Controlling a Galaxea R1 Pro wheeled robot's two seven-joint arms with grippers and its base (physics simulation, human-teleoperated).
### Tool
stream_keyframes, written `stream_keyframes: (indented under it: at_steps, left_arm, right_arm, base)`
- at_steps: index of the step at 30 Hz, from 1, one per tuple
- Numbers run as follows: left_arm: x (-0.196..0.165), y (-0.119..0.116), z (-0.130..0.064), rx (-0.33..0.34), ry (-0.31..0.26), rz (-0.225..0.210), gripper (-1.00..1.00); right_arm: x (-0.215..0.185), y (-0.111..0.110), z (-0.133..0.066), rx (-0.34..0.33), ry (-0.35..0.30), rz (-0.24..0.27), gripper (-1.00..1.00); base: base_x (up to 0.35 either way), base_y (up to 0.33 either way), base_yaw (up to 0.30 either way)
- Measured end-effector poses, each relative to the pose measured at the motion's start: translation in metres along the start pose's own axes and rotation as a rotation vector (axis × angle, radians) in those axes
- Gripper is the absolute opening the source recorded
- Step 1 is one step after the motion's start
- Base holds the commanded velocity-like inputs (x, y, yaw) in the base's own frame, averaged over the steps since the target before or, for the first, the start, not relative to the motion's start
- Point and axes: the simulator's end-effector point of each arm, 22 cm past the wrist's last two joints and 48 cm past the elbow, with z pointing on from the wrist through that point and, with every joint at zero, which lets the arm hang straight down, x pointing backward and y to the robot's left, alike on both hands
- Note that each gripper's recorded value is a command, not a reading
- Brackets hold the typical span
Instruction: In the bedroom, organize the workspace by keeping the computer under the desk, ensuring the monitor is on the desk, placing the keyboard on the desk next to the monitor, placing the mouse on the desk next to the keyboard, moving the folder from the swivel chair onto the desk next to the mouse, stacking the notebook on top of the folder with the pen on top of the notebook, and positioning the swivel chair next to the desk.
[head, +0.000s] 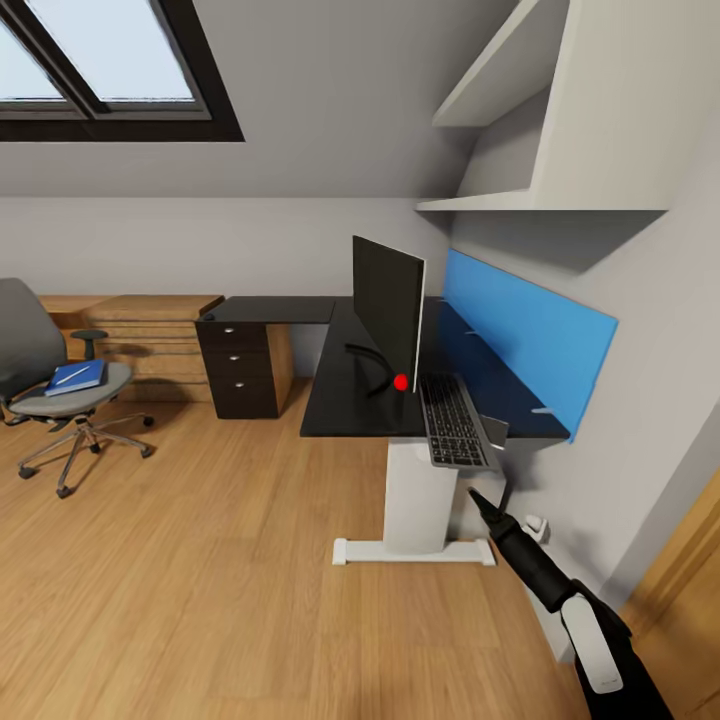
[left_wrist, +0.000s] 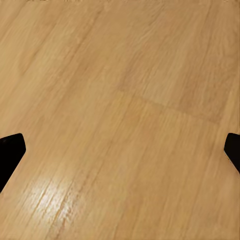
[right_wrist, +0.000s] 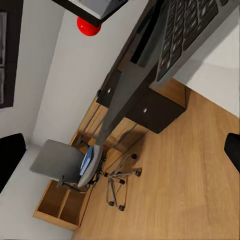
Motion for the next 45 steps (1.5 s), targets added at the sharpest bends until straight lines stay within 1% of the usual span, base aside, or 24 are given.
stream_keyframes:
  at_steps: [3, 7, 10, 13, 16, 18, 22, 23, 26, 30, 34, 42, 45]
  left_arm:
    - [0.000, 0.000, 0.000, 0.000, 0.001, 0.001, 1.00]
    - [0.001, 0.000, 0.000, 0.001, 0.003, 0.003, 1.00]
    - [0.001, 0.000, 0.000, 0.001, 0.004, 0.003, 1.00]
    - [0.002, 0.000, 0.000, 0.001, 0.004, 0.003, 1.00]
    - [0.002, 0.000, 0.000, 0.001, 0.004, 0.003, 1.00]
    - [0.002, 0.000, 0.000, 0.001, 0.005, 0.003, 1.00]
    - [0.002, 0.000, 0.000, 0.001, 0.005, 0.003, 1.00]
    - [0.002, 0.000, 0.000, 0.001, 0.005, 0.004, 1.00]
    - [0.003, 0.000, 0.000, 0.001, 0.006, 0.004, 1.00]
    - [0.002, 0.000, 0.000, 0.001, 0.005, 0.004, 1.00]
    - [0.002, 0.000, 0.000, 0.001, 0.004, 0.003, 1.00]
    - [0.002, 0.000, 0.000, 0.001, 0.004, 0.004, 1.00]
    - [0.002, 0.000, 0.000, 0.001, 0.003, 0.003, 1.00]
  right_arm:
    - [-0.001, 0.001, 0.000, -0.003, -0.003, -0.001, 1.00]
    - [-0.006, -0.004, -0.003, 0.006, -0.016, 0.010, 1.00]
    - [-0.010, -0.007, -0.006, 0.014, -0.035, 0.029, 1.00]
    - [-0.014, -0.016, -0.009, 0.037, -0.057, 0.063, 1.00]
    - [-0.017, -0.019, -0.010, 0.041, -0.069, 0.080, 1.00]
    - [-0.018, -0.022, -0.011, 0.048, -0.081, 0.102, 1.00]
    - [-0.013, -0.036, -0.014, 0.081, -0.082, 0.136, 1.00]
    - [-0.010, -0.043, -0.017, 0.097, -0.083, 0.152, 1.00]
    - [-0.008, -0.053, -0.020, 0.117, -0.086, 0.170, 1.00]
    - [-0.007, -0.057, -0.022, 0.127, -0.088, 0.177, 1.00]
    - [-0.007, -0.059, -0.023, 0.132, -0.089, 0.181, 1.00]
    - [-0.007, -0.060, -0.023, 0.134, -0.090, 0.182, 1.00]
    - [-0.007, -0.060, -0.023, 0.134, -0.090, 0.182, 1.00]
  base:
    - [0.180, 0.000, 0.000]
    - [0.076, 0.000, 0.000]
    - [0.031, 0.000, 0.000]
    - [0.149, 0.000, 0.000]
    - [0.179, 0.000, 0.000]
    - [0.078, 0.000, 0.000]
    - [0.035, 0.000, 0.000]
    - [0.016, 0.000, 0.000]
    - [0.009, 0.000, 0.000]
    - [0.031, 0.000, 0.000]
    - [0.194, 0.000, 0.000]
    - [0.072, 0.001, 0.000]
    - [0.222, 0.086, 0.000]
